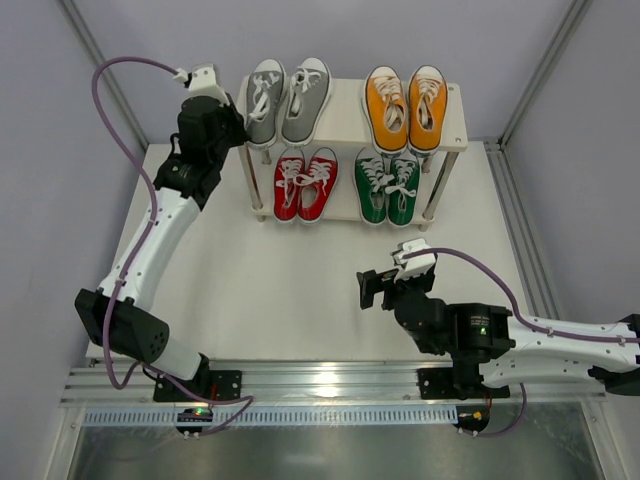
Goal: Place and organize the shoes onto the shoe shelf
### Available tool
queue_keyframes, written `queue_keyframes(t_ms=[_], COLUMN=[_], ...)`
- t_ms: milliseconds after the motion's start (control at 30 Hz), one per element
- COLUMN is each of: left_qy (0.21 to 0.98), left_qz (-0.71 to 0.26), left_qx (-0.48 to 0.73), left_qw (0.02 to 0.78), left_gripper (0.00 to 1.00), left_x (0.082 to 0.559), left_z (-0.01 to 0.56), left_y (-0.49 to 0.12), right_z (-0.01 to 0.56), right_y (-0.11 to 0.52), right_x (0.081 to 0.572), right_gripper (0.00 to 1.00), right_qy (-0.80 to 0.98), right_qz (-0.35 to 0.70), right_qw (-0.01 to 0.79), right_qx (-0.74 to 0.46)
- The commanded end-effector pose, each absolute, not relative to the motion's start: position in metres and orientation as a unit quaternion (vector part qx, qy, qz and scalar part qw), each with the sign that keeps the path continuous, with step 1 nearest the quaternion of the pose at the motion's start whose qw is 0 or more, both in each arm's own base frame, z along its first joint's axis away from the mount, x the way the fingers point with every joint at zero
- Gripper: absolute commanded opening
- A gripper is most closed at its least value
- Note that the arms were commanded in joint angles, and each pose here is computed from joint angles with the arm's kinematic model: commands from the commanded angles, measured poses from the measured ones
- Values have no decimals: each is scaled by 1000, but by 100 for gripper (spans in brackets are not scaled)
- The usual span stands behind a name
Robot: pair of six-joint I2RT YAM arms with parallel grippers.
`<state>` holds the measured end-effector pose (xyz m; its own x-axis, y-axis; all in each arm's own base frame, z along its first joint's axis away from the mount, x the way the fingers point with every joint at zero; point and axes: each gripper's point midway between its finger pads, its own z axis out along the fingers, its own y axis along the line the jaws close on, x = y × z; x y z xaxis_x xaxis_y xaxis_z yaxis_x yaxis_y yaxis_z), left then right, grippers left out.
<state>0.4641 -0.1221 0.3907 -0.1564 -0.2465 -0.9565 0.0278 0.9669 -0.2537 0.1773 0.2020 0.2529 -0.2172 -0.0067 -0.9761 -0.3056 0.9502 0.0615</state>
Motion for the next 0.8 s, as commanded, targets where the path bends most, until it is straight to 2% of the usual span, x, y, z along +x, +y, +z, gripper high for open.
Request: queue_keyframes(t_ms=[0, 233, 367, 467, 500, 567, 600, 667, 767], left_qy=[748, 742, 740, 742, 743, 755, 763, 778, 794], left_qz=[-174, -199, -145, -88, -78, -76, -75, -83, -114], left_qx=[-62, -53, -79, -95, -94, -86, -83, -71, -64], left_qw=[638, 638, 652, 658, 657, 646, 637, 618, 594], left_gripper=[0, 0, 1, 30, 47, 62, 80, 99, 100], left_x=[459, 454, 451, 432, 425, 398, 389, 356, 313], left_z=[402, 409, 414, 421, 422, 414, 405, 390, 375], left_y=[-145, -162, -137, -108, -103, -95, -93, -88, -86], right_z=[259, 256, 257, 258, 260, 266, 277, 292, 342], right_y=[203, 201, 199, 195, 193, 192, 191, 190, 182], right_x=[176, 176, 176, 176, 176, 176, 175, 174, 172], right_gripper=[98, 98, 98, 98, 98, 99, 100, 100, 100], right_qy=[768, 771, 771, 771, 771, 770, 768, 766, 760], right_qz=[136, 134, 135, 136, 137, 146, 154, 164, 184], right_qw=[619, 617, 617, 617, 618, 618, 619, 619, 621], right_qx=[-91, -89, -84, -77, -73, -63, -59, -57, -47])
